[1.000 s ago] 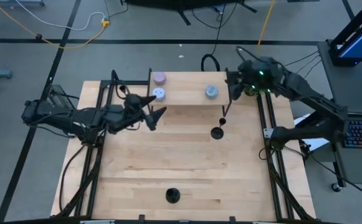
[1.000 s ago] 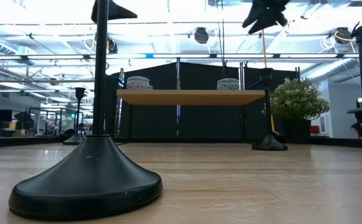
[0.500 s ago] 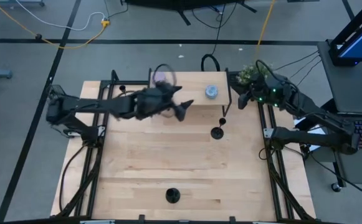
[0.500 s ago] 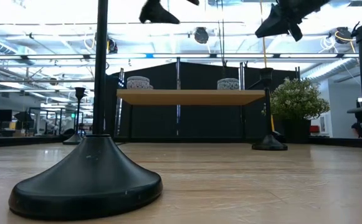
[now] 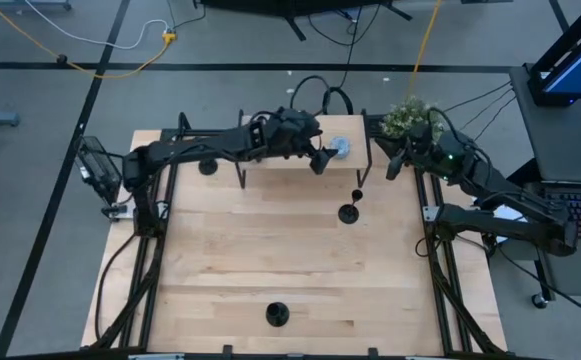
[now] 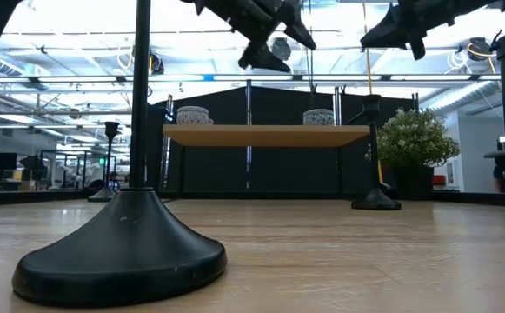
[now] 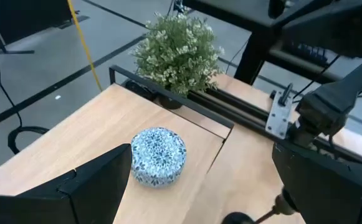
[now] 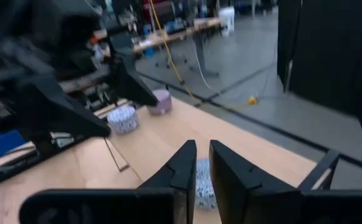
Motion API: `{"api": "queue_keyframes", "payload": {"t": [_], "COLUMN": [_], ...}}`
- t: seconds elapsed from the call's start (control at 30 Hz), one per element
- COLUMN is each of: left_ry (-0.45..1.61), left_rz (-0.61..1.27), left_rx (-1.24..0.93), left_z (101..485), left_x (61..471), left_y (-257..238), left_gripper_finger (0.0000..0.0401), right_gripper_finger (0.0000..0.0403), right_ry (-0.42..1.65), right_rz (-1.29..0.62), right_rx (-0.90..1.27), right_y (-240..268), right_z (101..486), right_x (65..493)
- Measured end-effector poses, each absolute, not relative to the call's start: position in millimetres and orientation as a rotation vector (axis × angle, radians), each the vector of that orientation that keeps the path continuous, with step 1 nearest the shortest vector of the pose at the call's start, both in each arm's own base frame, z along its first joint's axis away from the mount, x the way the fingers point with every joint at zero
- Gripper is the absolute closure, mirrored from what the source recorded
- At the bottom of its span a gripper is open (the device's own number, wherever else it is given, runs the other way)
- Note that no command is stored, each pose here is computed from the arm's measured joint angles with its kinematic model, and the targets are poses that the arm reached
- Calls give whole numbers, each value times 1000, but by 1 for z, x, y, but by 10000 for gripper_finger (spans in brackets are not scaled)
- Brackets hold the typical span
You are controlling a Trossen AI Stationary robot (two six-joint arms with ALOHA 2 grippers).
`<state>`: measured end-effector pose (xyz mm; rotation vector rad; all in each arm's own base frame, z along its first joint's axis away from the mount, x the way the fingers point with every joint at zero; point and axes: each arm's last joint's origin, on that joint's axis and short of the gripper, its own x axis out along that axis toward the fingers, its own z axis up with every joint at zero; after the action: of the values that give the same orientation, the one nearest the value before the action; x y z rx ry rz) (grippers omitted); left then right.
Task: Pick & Place candle stick holders
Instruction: Put the blue patterned scented candle on the shelf
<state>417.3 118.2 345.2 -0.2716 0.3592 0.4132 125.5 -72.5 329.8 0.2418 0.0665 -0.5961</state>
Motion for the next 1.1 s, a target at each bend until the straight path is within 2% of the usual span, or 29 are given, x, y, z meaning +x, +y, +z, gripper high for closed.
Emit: {"api": "queue_keyframes", "payload": {"t": [0.33, 0.67, 1.1], "left_ry": [379, 350, 356], "left_rz": [419, 382, 328], "left_rx": [-264, -238, -283], "left_z": [333, 323, 307], "left_x": [429, 440, 448], "left_y": [127, 129, 139], "left_gripper_finger": [6, 6, 6], "right_gripper_finger": [379, 385, 385], "right_ry": [14, -25, -53], "right_rz": [-590, -589, -586], "right_rx": [189, 279, 294], "right_y": [-61, -52, -50], "right_z": [306, 266, 263], "right_x": [105, 89, 85]}}
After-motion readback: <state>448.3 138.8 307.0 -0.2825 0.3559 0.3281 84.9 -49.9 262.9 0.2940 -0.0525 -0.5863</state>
